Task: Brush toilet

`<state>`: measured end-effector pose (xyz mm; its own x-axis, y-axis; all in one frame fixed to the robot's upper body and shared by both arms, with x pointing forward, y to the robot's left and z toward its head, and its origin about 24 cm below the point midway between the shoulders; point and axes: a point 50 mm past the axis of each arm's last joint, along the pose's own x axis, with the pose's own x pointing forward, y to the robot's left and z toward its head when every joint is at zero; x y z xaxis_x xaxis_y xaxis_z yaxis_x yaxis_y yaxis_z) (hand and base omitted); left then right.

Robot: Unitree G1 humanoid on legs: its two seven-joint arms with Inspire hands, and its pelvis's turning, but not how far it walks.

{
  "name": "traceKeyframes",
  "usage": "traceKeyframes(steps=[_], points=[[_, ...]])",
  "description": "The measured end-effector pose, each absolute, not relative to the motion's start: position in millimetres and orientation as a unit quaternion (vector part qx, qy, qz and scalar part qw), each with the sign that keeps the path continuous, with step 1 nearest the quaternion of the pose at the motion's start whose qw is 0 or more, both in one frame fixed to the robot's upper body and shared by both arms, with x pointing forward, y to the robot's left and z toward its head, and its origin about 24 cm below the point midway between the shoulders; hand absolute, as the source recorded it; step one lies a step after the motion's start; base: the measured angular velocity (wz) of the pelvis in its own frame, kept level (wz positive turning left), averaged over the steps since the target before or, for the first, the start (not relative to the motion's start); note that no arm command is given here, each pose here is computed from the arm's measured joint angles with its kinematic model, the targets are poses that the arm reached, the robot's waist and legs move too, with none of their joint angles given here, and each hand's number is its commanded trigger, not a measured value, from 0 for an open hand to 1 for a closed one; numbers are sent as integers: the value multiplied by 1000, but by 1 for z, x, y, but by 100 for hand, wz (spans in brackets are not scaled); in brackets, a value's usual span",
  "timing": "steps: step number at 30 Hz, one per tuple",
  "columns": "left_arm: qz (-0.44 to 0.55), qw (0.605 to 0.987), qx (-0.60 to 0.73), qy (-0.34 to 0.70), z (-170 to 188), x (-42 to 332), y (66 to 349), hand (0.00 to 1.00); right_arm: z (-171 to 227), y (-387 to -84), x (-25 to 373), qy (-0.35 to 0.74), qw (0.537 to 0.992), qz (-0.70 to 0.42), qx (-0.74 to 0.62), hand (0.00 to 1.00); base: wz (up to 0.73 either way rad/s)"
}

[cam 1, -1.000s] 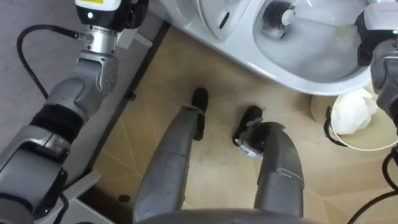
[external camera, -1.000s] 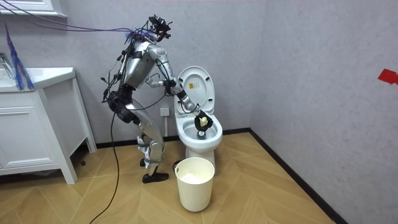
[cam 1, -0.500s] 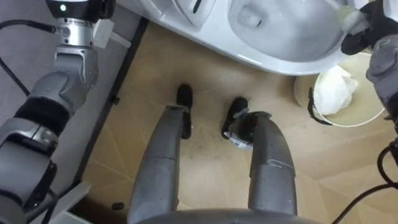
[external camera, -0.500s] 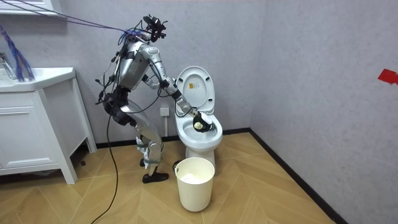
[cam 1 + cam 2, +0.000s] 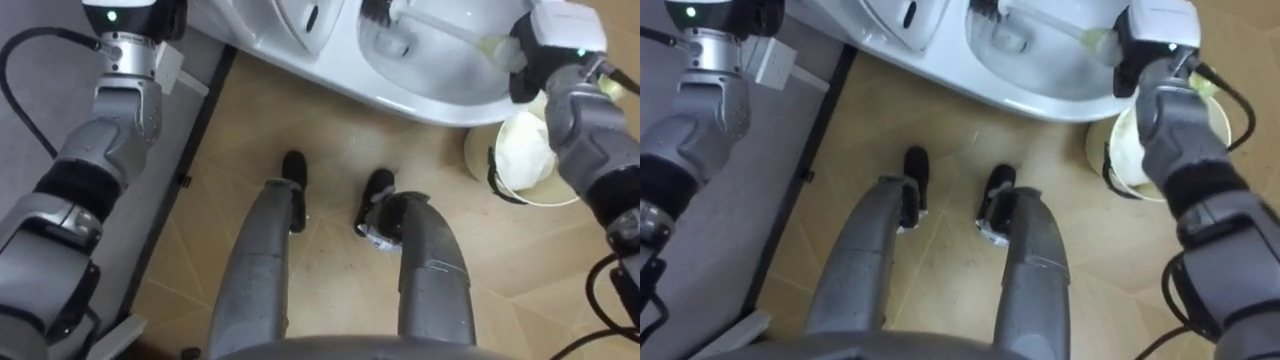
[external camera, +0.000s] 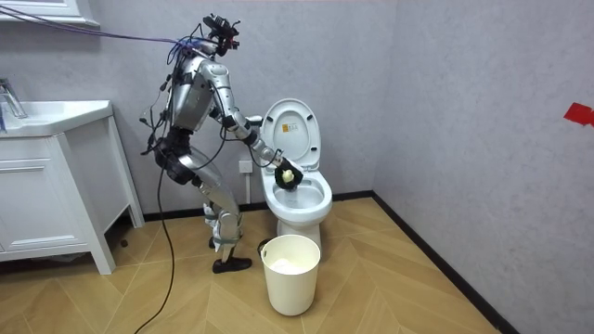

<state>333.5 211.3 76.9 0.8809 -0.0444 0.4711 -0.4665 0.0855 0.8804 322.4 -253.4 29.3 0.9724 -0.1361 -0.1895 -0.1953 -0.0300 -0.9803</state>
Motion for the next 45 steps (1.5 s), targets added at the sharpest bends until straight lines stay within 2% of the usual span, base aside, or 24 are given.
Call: traceKeyframes(steps=[6,13,22,24,28,32,39,45], points=[[131,739,643,-155,62,327,213,0,20,-246,313,131,673,60,-726,100,-9],[135,744,634,-161,63,322,215,0,27,-236,300,116,660,79,-738,100,-11],[134,748,627,-169,62,321,214,0,34,-256,312,124,633,80,-760,100,0],[133,748,627,-171,63,322,213,0,33,-263,318,136,648,78,-745,100,6],[138,741,630,-187,70,324,214,0,30,-275,328,178,737,43,-651,100,15],[156,736,624,-210,77,327,211,0,48,-291,341,185,804,-43,-564,100,15],[155,719,638,-228,81,329,208,0,47,-304,338,212,809,-73,-544,100,11],[143,722,641,-217,79,332,199,0,40,-306,333,218,772,-54,-595,100,-3]])
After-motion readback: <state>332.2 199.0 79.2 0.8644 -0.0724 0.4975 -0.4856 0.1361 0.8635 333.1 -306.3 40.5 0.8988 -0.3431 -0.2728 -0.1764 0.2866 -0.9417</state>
